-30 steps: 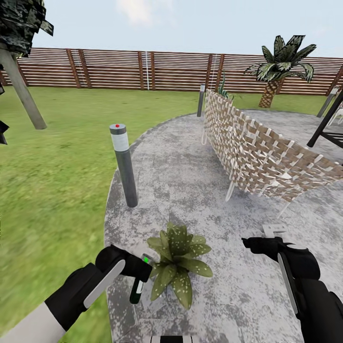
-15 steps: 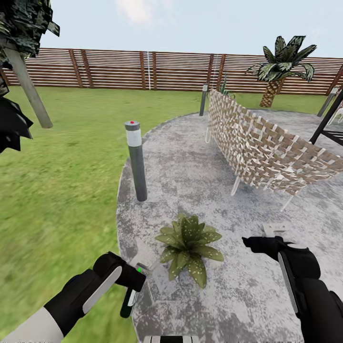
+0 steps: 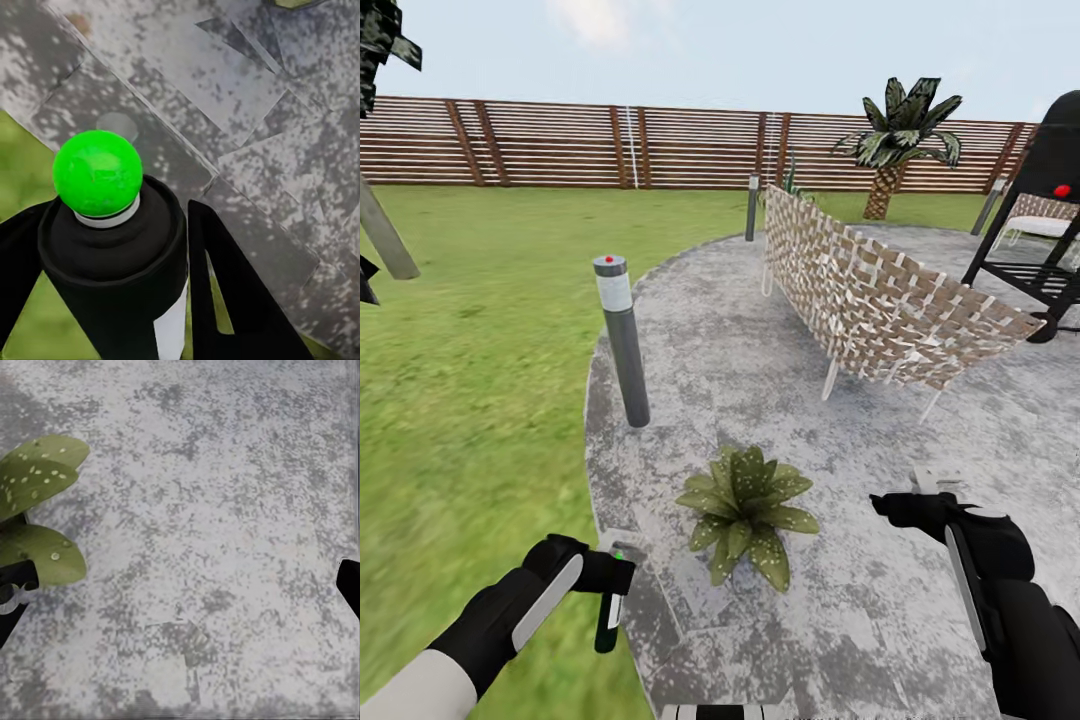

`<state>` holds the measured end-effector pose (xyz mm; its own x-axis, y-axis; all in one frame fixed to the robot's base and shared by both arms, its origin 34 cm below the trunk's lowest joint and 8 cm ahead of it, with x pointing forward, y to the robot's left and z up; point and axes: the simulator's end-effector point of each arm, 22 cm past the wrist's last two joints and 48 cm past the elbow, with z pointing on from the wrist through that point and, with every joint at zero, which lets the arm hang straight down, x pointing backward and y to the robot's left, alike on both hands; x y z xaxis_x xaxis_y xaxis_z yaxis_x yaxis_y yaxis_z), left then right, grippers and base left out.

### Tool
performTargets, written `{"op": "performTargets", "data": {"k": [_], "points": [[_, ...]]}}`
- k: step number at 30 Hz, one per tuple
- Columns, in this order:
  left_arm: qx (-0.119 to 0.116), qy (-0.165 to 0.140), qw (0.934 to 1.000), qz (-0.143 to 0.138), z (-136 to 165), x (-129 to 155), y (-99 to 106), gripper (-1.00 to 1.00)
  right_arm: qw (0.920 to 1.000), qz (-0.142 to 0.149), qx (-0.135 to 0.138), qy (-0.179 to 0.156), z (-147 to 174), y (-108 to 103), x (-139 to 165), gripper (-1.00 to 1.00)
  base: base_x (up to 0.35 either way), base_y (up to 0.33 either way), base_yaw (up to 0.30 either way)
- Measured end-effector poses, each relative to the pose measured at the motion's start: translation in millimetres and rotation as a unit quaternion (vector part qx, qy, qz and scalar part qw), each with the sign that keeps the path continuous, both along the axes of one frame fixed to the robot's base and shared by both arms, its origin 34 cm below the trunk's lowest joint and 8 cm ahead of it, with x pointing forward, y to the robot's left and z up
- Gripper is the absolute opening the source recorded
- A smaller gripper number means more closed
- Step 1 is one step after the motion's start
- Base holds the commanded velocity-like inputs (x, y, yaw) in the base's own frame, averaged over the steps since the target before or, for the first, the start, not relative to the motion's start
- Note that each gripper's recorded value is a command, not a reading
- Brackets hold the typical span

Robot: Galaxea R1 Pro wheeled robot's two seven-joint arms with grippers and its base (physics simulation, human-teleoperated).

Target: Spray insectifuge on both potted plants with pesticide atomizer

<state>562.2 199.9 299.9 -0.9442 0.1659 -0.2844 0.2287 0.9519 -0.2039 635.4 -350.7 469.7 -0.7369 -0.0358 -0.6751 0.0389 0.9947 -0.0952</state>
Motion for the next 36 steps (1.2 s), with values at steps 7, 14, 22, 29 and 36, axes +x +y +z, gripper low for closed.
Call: {"op": "performTargets", "data": {"k": [7,14,22,29,36], "points": [[-0.001,0.003,1.0000,0.004,-5.0,-2.5,0.5,-1.00,1.0000,-0.001,-0.001,-0.002,1.7,-2.5,1.0,1.00,0.029,0.299,-0.274],[-0.009,0.004,1.0000,0.001,-5.0,-3.8,-9.1,-1.00,1.0000,-0.001,-0.002,-0.003,2.0,-3.3,1.0,1.00,0.153,0.303,-0.196],[-0.004,0.016,0.9999,-0.005,-13.2,-12.6,-10.4,-1.00,0.9999,-0.001,0.003,-0.013,8.4,0.4,7.5,1.00,0.212,0.286,-0.158],[-0.014,0.025,0.9996,-0.006,-16.7,-18.3,-17.7,-1.00,0.9999,-0.002,0.003,-0.017,12.7,0.5,11.5,1.00,0.239,0.247,-0.278],[-0.018,0.022,0.9996,-0.006,-16.3,-16.7,-18.8,-1.00,0.9999,-0.003,0.001,-0.015,12.5,-1.8,11.2,1.00,0.113,0.273,-0.279]]}}
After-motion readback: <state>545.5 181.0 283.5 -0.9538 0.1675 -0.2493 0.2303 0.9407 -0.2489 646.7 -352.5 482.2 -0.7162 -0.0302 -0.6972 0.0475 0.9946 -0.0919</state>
